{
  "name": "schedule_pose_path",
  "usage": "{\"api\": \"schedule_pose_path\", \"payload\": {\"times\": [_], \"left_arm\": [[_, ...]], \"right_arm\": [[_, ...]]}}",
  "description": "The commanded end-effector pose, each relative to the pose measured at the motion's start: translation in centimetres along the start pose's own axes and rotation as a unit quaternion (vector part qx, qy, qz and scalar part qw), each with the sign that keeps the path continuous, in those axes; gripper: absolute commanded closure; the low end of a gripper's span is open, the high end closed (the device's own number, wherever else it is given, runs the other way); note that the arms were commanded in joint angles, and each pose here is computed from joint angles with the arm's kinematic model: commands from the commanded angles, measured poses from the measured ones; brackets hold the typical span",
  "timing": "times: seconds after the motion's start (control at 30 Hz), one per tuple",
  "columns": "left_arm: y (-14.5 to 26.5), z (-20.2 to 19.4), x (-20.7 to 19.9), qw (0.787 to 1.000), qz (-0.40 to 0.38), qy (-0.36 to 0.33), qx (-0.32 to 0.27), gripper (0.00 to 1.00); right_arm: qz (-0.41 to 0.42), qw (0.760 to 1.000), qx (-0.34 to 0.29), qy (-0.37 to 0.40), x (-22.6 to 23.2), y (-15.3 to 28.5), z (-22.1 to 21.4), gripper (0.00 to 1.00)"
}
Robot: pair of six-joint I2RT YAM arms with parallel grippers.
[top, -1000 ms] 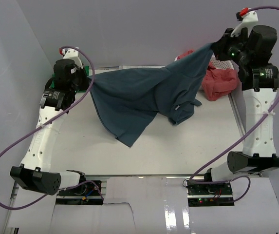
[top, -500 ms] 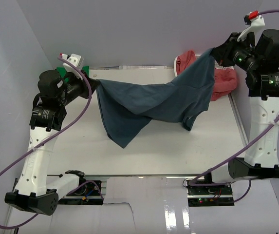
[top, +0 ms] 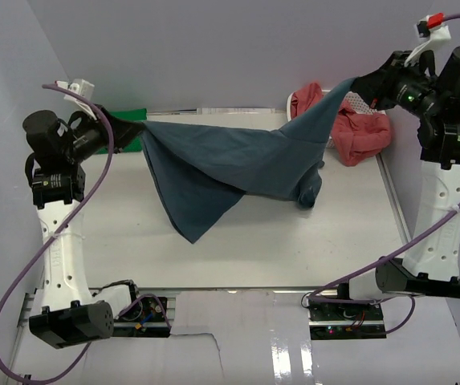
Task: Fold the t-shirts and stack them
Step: Flatten out the tshirt
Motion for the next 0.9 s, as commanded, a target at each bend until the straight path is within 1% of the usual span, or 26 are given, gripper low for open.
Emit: {"api": "schedule_pose_path", "payload": {"times": [0.0,0.03,0.07,0.1,0.13,0.23,0.3,0.47,0.57,0.6,0.67,0.7,0.73,0.8,0.83,0.87], "left_arm": [[0.8,0.7,1.6,0.998,-0.003,0.066,-0.024,1.00],[1.4,0.4,2.0,0.996,-0.012,0.087,-0.028,1.00],[2.2,1.3,3.2,0.996,-0.014,0.069,-0.058,1.00],[2.5,1.0,3.6,0.994,-0.025,0.092,-0.058,1.00],[2.8,0.4,4.2,0.986,-0.027,0.156,-0.060,1.00],[4.2,1.1,6.1,0.980,-0.022,0.182,-0.078,1.00],[4.8,2.9,5.0,0.985,-0.017,0.142,-0.094,1.00],[6.2,6.7,1.4,0.990,0.002,0.047,-0.134,1.00],[6.9,9.0,-1.0,0.989,-0.012,-0.004,-0.145,1.00],[7.3,10.0,-2.2,0.988,-0.020,-0.031,-0.148,1.00],[7.5,10.7,-4.2,0.985,-0.037,-0.065,-0.153,1.00],[7.7,11.1,-5.1,0.983,-0.045,-0.093,-0.154,1.00],[7.7,11.2,-5.9,0.981,-0.054,-0.102,-0.156,1.00],[8.1,11.2,-7.4,0.978,-0.061,-0.118,-0.159,1.00],[8.1,11.6,-8.1,0.974,-0.058,-0.141,-0.168,1.00],[8.3,11.5,-8.6,0.976,-0.050,-0.132,-0.165,1.00]], "right_arm": [[0.015,0.999,-0.036,0.008,1.0,1.8,1.7,0.92],[0.008,0.999,-0.034,0.003,0.4,1.8,1.6,0.92],[-0.008,0.999,-0.037,-0.008,-0.6,2.0,1.7,0.92],[-0.011,0.999,-0.038,-0.011,-0.9,2.0,1.8,0.92],[-0.012,0.999,-0.039,-0.014,-1.2,2.0,1.9,0.92],[-0.007,0.998,-0.059,-0.022,-1.2,3.0,3.1,0.92],[-0.002,0.997,-0.080,-0.019,-0.6,4.0,4.2,0.92],[0.007,0.986,-0.159,0.042,3.4,7.4,6.2,0.92],[0.034,0.977,-0.193,0.085,6.4,9.5,7.1,0.92],[0.045,0.972,-0.209,0.103,7.3,10.1,7.5,0.92],[0.061,0.964,-0.225,0.129,8.9,11.4,7.2,0.92],[0.066,0.959,-0.234,0.142,9.5,11.9,7.1,0.92],[0.075,0.947,-0.260,0.173,11.3,13.5,7.0,0.92],[0.070,0.940,-0.272,0.192,12.0,14.4,6.7,0.92],[0.068,0.933,-0.284,0.209,12.8,15.4,6.5,0.92],[0.067,0.929,-0.291,0.219,13.3,15.9,6.5,0.92]]}}
Point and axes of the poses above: each gripper's point midway between its finger pads, its own y axis back along the fingers, its own x axis along the line the jaws close on, z = x × y, the point moved 6 cm from there along y, back along the fingers, and after that the axes turned 11 degrees about -y, right-handed, at the moved point
